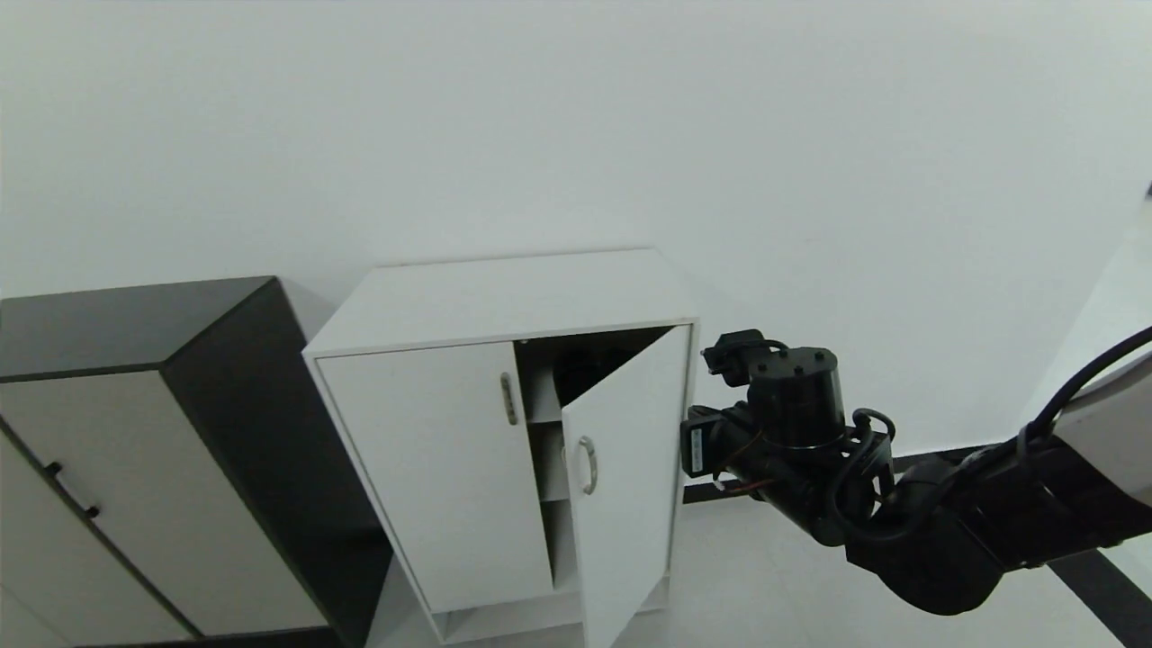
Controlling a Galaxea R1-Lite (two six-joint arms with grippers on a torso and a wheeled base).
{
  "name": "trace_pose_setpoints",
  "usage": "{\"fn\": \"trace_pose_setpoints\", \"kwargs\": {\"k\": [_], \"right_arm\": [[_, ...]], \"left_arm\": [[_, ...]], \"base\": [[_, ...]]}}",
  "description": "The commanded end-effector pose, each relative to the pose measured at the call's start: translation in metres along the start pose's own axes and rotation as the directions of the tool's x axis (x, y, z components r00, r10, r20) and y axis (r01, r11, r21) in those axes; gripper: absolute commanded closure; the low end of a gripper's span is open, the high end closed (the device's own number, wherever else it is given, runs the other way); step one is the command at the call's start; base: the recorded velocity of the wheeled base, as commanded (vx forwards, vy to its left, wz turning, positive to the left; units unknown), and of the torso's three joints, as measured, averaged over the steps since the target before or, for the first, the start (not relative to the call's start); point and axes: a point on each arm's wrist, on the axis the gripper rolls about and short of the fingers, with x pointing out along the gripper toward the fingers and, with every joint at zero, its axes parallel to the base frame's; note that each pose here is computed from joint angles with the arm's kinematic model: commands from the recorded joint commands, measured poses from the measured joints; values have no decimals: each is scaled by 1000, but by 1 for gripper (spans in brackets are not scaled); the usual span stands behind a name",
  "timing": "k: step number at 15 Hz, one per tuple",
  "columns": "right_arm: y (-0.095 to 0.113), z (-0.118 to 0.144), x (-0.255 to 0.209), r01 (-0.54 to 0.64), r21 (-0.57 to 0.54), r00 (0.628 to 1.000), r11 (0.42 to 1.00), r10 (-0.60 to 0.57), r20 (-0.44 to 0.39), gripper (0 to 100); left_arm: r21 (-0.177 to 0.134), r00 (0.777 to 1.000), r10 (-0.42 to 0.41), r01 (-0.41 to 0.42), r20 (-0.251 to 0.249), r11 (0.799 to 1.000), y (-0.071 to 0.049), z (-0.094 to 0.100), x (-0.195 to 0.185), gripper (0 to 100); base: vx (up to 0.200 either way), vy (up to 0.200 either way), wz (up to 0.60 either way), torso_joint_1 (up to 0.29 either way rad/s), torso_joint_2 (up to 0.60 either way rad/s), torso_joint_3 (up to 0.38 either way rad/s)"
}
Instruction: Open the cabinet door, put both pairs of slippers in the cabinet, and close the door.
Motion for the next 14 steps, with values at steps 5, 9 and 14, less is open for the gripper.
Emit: {"fn": "trace_pose_setpoints", "kwargs": {"k": [5, 9, 14], "right_arm": [[-3, -1, 1, 9, 3, 1000, 1000, -9, -4, 100], [-26, -11, -9, -4, -23, 999, 1000, 3, -35, 100], [-53, -38, -33, -301, -80, 947, 950, 288, -143, 100]], "left_arm": [[0, 1000, 1, -1, 1, 1000, 0, 0, 0, 100], [5, 1000, 1, -1, 0, 1000, 0, 0, 0, 100], [2, 1000, 1, -1, 0, 1000, 0, 0, 0, 100]], "base": [[0, 0, 240, -1, 1, 0], [0, 0, 0, 0, 0, 0], [40, 0, 0, 0, 0, 0]]}}
